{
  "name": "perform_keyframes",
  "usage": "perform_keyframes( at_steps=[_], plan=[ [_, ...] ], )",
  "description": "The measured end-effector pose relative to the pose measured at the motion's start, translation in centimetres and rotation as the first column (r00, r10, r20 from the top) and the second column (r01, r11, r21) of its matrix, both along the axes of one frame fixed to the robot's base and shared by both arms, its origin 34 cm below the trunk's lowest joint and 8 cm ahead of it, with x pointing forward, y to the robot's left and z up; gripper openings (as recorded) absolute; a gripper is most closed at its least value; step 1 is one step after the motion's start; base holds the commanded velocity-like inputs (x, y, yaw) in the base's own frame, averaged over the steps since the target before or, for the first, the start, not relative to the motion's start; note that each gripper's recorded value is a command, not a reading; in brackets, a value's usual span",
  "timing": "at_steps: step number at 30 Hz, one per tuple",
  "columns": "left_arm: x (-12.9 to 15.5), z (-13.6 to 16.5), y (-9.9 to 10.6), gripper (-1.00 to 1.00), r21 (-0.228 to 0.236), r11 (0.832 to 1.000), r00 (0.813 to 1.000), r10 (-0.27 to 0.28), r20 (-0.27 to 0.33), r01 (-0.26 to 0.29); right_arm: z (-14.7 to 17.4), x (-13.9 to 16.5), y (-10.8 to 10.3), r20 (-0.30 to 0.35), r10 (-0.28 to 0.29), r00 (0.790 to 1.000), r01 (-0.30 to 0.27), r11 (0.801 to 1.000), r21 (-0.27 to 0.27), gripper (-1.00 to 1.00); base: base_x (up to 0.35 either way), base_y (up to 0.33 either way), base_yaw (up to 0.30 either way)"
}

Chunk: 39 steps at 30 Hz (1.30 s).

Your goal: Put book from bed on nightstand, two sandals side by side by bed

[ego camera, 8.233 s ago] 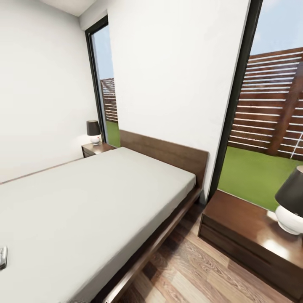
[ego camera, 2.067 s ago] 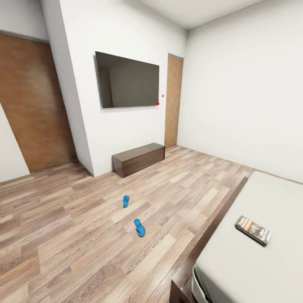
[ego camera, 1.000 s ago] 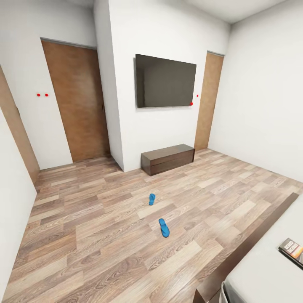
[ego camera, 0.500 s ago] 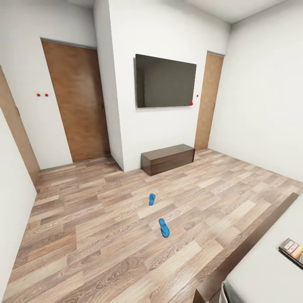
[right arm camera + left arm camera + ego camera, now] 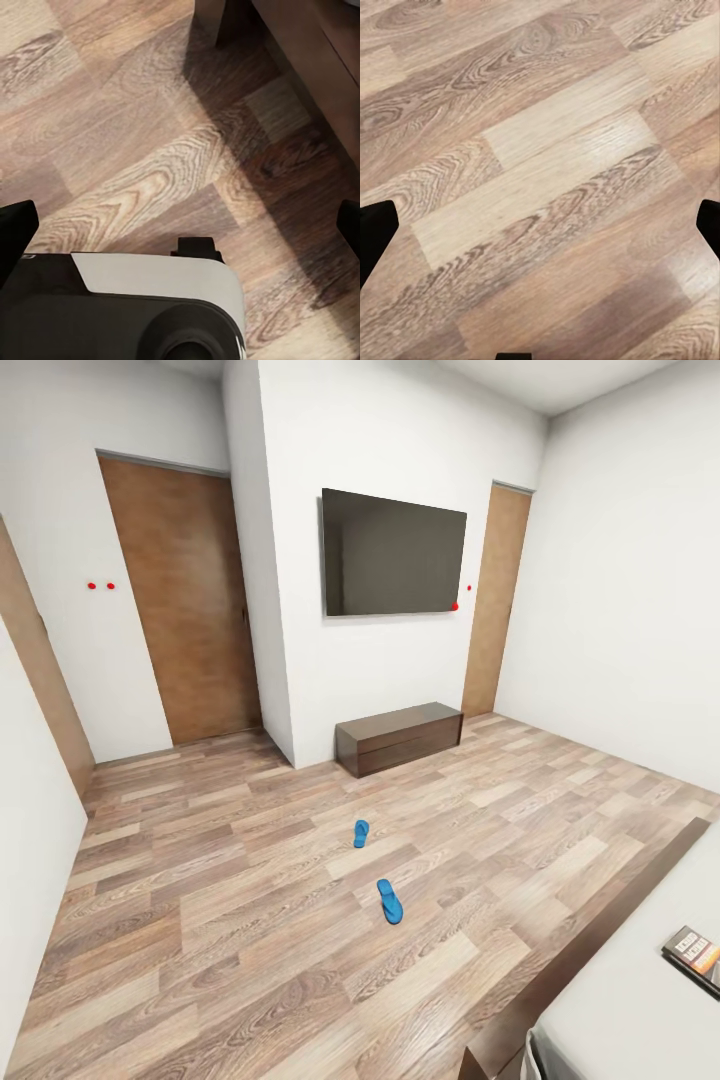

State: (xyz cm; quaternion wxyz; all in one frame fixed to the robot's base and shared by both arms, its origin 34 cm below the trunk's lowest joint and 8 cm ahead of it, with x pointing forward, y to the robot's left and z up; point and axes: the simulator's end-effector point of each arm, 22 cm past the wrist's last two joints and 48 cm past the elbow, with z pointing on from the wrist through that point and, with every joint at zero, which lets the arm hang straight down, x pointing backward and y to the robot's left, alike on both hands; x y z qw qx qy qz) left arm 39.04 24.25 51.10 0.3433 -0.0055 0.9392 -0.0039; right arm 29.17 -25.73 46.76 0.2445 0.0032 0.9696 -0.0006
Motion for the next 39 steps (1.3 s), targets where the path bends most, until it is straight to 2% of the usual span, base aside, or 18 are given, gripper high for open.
perform_keyframes(
  at_steps=[12,39],
  plan=[
    [0.10,0.06,0.00,1.00,0.000,1.000,1.000,0.000,0.003,0.000,-0.01,-0.03,0.16,-0.001,0.000,1.000,0.000,1.000,0.002,1.00,0.000,0.000,0.052],
    [0.10,0.07,0.01,1.00,0.000,1.000,1.000,0.000,0.003,0.000,-0.03,-0.07,0.23,-0.002,0.001,1.000,-0.001,1.000,0.003,1.00,0.000,0.000,0.284]
  ],
)
